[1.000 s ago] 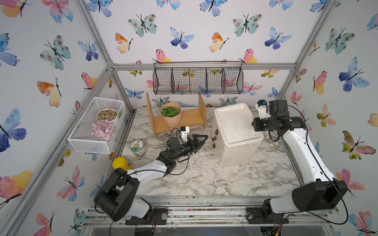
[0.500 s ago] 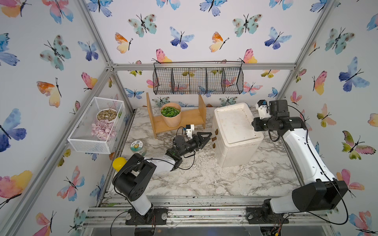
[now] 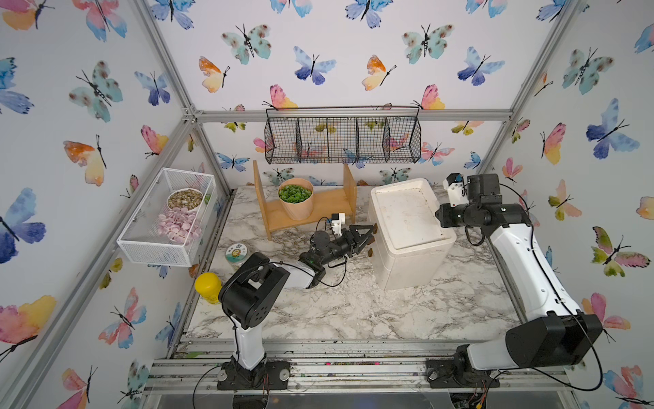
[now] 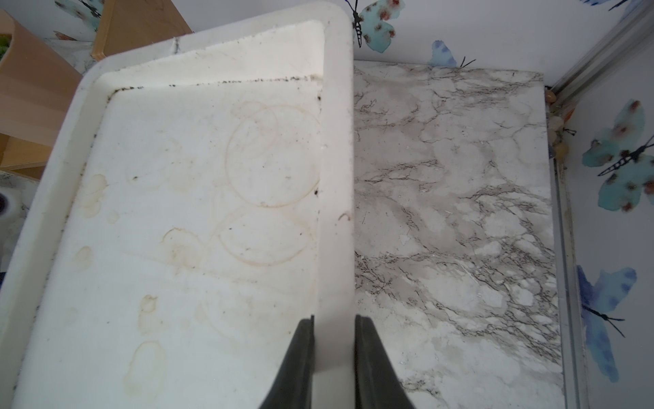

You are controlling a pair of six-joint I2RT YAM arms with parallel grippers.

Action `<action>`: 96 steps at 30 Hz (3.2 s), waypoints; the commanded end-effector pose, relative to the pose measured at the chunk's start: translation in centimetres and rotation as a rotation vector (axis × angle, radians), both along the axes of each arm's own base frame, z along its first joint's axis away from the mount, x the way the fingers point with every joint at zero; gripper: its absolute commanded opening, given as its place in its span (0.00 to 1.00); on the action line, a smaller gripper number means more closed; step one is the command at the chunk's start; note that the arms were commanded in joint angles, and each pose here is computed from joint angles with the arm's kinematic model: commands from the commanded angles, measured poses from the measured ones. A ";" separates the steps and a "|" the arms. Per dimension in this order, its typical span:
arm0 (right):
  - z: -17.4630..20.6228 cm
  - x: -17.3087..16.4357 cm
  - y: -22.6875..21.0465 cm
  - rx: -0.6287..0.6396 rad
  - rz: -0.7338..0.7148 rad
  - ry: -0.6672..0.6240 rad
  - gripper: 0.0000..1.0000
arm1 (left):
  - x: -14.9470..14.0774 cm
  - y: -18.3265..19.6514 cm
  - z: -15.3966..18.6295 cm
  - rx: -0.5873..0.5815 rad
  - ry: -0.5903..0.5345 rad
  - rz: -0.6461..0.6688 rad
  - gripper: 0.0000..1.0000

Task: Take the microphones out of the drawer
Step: Adjust the storage box at the center of the board, then open the drawer in the storage box, then pick up the microphone from the drawer.

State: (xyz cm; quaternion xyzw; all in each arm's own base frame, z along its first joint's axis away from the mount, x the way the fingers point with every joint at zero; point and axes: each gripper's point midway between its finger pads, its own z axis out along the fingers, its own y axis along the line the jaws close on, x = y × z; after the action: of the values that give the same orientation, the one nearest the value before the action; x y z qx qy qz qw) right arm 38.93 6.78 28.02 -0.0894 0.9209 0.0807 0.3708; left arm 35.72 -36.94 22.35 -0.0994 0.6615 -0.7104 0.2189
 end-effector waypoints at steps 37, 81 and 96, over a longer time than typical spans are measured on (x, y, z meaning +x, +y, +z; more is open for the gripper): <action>4.2 2.0 1.7 0.116 0.034 -0.156 0.05 | 0.7 1.1 0.6 0.013 -0.058 0.015 0.00; 3.5 2.3 1.0 0.103 -0.012 -0.150 0.05 | 0.5 18.2 0.2 0.524 -0.089 0.402 0.78; 4.2 1.8 1.4 0.133 0.000 -0.174 0.05 | 0.9 15.5 9.1 1.026 -0.378 0.274 0.78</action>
State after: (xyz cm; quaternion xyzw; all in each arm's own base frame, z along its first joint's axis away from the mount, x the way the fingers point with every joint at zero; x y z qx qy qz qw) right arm 39.90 7.38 28.06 -0.0920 0.9124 0.0905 0.3883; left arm 37.01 -21.06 34.38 0.0095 0.8033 -0.3614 0.4734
